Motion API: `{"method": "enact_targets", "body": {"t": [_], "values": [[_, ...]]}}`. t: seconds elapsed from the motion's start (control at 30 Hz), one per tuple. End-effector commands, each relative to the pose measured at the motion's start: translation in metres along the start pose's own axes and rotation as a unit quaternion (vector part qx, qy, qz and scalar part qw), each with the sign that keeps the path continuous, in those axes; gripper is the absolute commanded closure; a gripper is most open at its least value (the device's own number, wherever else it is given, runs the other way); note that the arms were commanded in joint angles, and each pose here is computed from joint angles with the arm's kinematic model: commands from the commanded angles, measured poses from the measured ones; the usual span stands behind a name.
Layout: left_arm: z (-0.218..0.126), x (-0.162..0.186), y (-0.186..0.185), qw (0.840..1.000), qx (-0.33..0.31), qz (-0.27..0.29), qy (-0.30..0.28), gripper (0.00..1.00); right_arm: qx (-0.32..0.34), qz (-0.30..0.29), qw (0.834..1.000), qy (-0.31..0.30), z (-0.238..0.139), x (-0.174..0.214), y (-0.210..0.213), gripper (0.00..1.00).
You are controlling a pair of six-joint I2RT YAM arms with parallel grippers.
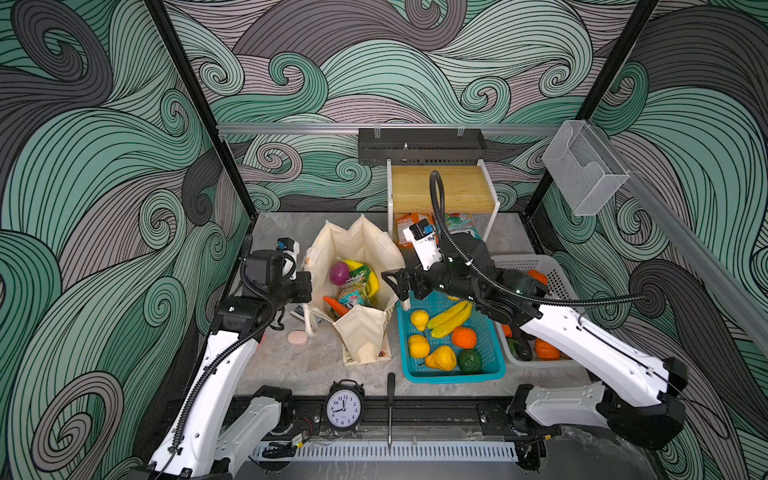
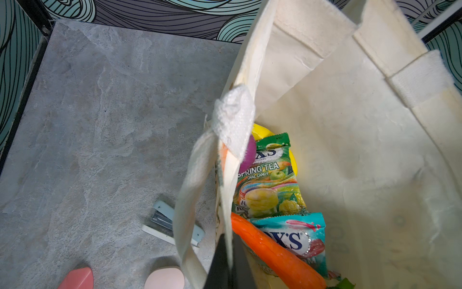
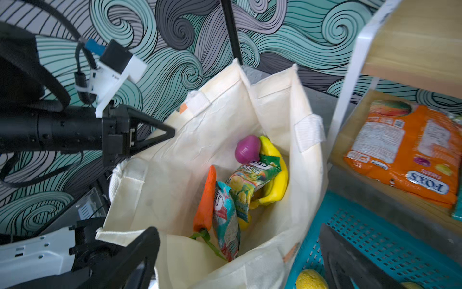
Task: Place the food into the grocery bag and tie it
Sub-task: 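Raise the right gripper out of the tote toward its far handle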
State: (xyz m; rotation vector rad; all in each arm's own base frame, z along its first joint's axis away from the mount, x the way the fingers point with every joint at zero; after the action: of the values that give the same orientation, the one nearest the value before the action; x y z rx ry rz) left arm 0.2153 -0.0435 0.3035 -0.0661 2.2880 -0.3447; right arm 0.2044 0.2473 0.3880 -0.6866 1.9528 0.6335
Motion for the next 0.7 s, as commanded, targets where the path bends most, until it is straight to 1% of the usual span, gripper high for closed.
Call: {"method": "enact_targets", "body": {"t": [0.0,0.07,0.17,0.27,0.3,0.37,0.57,0.67], "values": [[-0.007,-0.003,0.001,1.000,-0.003,0.003,-0.018,1.00,0.046,0.067,0.996,-0.027,-0.004,0.006,-0.031,0.01],[-0.007,-0.003,0.002,1.000,-0.007,0.003,-0.020,1.00,0.048,0.110,0.993,-0.023,-0.003,0.017,-0.047,0.01],[-0.006,-0.002,0.002,1.000,-0.008,0.003,-0.018,1.00,0.045,0.166,0.985,0.003,0.005,0.036,-0.067,0.01],[-0.005,-0.003,0.002,1.000,-0.009,0.004,-0.016,1.00,0.021,0.220,0.975,0.027,0.017,0.052,-0.079,0.01],[-0.004,-0.003,0.002,1.000,-0.009,0.003,-0.015,1.00,0.012,0.233,0.972,0.039,0.022,0.058,-0.081,0.01],[-0.004,-0.003,0.002,1.000,-0.008,0.003,-0.014,1.00,0.009,0.249,0.968,0.033,0.027,0.063,-0.087,0.01],[-0.005,-0.003,0.003,1.000,-0.012,0.003,-0.017,1.00,0.010,0.314,0.949,0.029,0.046,0.090,-0.100,0.01],[-0.006,-0.003,0.004,1.000,-0.017,0.004,-0.019,1.00,-0.007,0.335,0.941,0.053,0.062,0.102,-0.100,0.08]]}}
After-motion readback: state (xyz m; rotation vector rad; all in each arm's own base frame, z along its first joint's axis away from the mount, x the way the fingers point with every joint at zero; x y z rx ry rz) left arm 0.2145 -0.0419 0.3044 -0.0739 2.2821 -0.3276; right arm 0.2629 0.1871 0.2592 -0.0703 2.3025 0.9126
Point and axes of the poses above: each gripper's point midway between its finger pads, its own z axis out along the fingers, its own y axis along the line the jaws close on, x = y × z, the point moved 8 cm from there along -z, back along the fingers, and after that the axes turned 4 degrees about -z, right-handed, at the moved point
